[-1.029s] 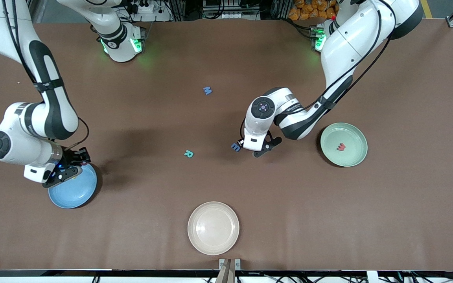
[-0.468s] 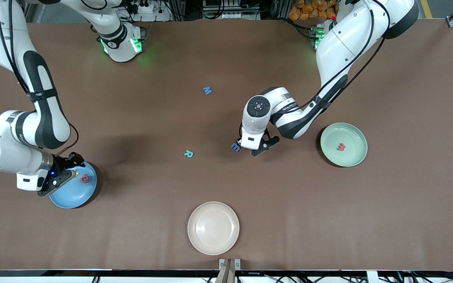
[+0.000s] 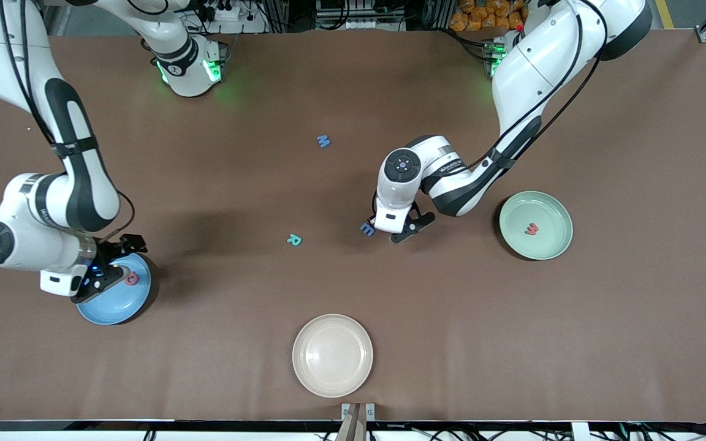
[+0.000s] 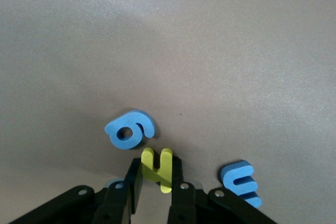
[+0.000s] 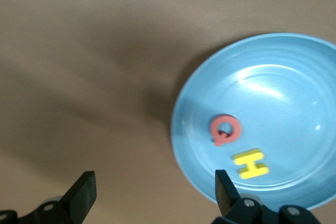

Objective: Sort uppercase to blue plate, lowercase to green plate
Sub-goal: 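Carry the yellow y to the green plate while the right gripper reaches R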

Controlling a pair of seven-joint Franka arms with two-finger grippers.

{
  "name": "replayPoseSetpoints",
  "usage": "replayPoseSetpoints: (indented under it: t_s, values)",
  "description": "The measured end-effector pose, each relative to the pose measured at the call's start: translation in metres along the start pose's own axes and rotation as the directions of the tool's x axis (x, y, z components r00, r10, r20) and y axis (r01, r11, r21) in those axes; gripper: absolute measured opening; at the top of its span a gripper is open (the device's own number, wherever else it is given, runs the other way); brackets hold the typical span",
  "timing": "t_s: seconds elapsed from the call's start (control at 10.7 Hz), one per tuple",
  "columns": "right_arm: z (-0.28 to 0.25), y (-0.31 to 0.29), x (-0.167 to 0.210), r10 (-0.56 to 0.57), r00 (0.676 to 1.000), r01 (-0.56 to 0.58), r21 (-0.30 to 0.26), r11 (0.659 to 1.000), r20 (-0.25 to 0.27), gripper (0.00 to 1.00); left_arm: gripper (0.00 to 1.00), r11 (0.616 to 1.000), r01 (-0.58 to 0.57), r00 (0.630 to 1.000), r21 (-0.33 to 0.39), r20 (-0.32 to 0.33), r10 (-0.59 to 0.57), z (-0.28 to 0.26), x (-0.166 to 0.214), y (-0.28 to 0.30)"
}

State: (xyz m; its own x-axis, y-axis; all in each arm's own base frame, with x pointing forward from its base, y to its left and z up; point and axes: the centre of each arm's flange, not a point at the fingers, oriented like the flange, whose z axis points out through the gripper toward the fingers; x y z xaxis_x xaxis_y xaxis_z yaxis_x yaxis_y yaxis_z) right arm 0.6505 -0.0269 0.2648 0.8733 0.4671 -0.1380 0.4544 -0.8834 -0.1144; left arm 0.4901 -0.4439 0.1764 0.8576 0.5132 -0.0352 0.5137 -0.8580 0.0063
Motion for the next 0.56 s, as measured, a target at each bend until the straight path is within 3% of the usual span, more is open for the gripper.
replayPoseSetpoints:
  t_s: [0.28, 0.56]
  values:
    - [0.001, -0.050, 0.025, 0.091, 0.996, -0.091, -0.006, 0.996, 0.020, 1.00, 0.26, 1.000, -0.008, 1.000, 0.015, -0.004, 0.008, -0.001, 0.002, -0.001]
    - [0.000, -0.081, 0.040, 0.130, 0.991, -0.129, -0.017, 0.991, 0.017, 1.00, 0.26, 0.992, -0.081, 0.996, 0.096, -0.025, 0.084, -0.009, 0.020, -0.011]
